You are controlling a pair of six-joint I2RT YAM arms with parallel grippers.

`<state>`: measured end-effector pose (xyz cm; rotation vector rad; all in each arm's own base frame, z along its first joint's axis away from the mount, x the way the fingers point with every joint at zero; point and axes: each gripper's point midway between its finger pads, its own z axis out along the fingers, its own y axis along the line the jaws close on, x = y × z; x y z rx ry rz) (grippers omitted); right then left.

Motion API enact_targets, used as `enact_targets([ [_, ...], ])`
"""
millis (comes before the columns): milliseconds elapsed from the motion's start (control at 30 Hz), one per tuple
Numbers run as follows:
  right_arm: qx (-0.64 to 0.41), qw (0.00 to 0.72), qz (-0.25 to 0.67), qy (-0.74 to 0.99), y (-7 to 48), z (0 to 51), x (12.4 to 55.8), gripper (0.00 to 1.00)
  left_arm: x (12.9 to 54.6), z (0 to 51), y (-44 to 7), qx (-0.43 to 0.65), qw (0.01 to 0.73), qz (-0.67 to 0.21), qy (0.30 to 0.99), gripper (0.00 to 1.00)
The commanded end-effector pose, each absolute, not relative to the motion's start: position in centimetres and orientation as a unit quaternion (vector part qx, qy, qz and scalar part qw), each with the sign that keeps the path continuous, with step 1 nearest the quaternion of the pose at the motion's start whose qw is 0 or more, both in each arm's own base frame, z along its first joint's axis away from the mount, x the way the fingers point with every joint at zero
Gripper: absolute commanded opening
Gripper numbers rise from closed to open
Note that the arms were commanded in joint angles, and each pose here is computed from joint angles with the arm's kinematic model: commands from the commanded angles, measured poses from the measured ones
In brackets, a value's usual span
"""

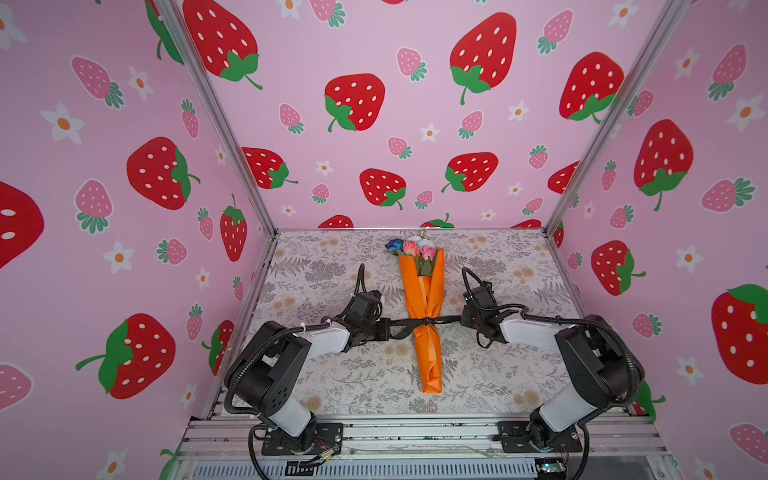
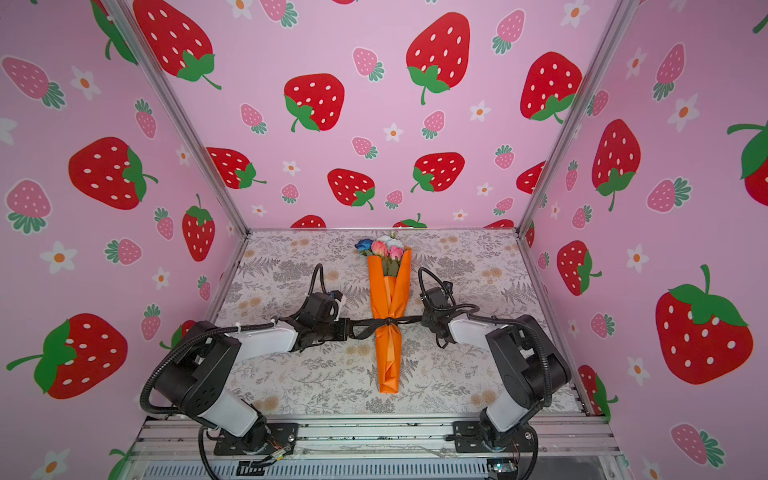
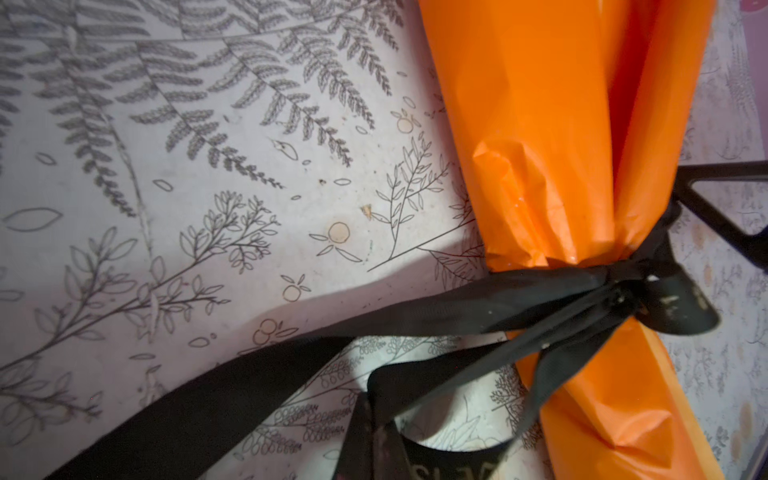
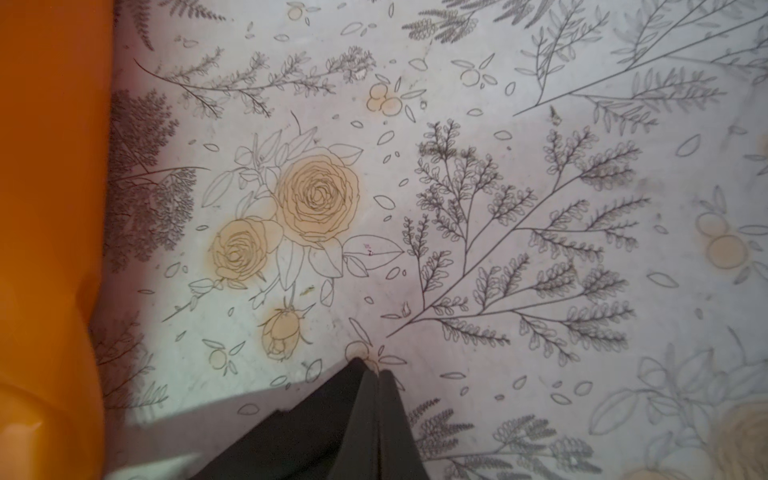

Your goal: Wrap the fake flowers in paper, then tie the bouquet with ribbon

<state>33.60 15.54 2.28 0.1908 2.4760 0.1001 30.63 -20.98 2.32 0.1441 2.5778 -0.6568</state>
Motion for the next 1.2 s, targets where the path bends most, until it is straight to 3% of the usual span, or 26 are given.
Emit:
enact_targets([
  [0, 0.086, 0.324, -0.02, 0.942, 13.0, 1.9, 34.1, 0.0, 30.1, 0.2, -18.2, 0.006, 0.218, -0.194, 0.957, 0.0],
  [400, 0.094, 0.327, -0.037, 0.94, 11.5, 1.7, 34.3, 0.0, 30.5, -0.3, -16.2, -0.029, 0.231, -0.169, 0.958, 0.0],
  [1167, 0.115, 0.338, 0.012, 0.934, 9.8, 1.8, 34.6, 0.0, 30.8, -0.1, -15.5, -0.058, 0.252, -0.183, 0.948, 0.0],
])
